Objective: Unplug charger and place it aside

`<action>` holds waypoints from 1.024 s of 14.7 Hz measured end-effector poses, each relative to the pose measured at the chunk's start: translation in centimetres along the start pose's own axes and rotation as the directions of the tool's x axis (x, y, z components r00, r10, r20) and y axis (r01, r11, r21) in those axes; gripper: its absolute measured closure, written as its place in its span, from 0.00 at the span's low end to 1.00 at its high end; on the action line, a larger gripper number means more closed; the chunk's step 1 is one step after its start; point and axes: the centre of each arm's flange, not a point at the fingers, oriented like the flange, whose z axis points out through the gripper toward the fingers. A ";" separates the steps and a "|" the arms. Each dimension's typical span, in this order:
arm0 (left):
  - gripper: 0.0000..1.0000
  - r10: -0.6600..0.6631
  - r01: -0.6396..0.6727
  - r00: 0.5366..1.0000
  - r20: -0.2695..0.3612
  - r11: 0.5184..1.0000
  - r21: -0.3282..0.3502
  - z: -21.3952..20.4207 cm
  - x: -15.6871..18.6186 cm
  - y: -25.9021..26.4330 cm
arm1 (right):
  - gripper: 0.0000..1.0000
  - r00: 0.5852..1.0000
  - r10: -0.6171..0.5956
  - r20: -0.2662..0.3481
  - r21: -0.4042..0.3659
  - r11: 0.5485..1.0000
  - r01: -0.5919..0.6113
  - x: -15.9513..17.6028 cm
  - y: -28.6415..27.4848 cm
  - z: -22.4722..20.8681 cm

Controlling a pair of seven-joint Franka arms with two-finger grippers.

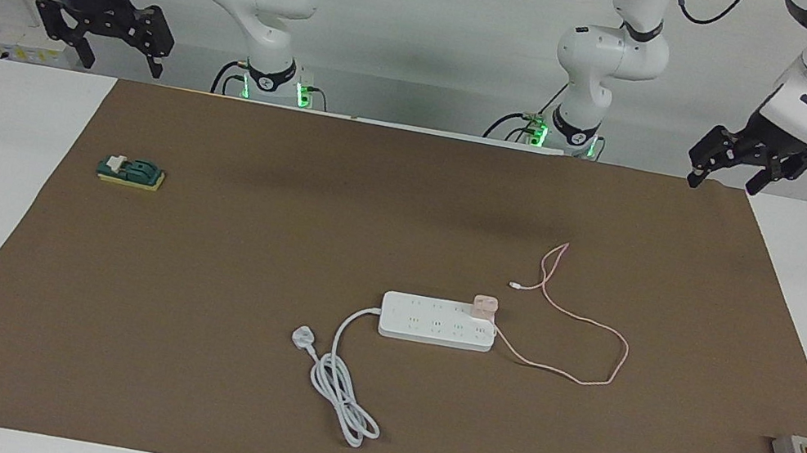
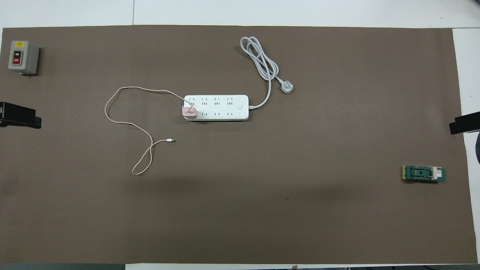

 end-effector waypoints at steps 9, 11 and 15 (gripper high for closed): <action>0.00 0.001 -0.001 1.000 0.001 1.000 0.000 0.0 0.0 0.0 | 0.00 1.000 0.001 0.004 0.001 1.000 -0.001 -0.1 0.0 0.0; 0.00 -0.012 0.012 1.000 0.002 1.000 0.000 0.0 0.0 0.0 | 0.00 1.000 0.000 0.028 0.003 1.000 0.000 -0.4 0.0 0.1; 0.00 -0.182 0.182 0.983 0.015 0.983 0.003 0.8 0.0 0.3 | 0.00 0.999 0.018 0.044 0.010 1.000 -0.018 -0.6 -0.2 0.4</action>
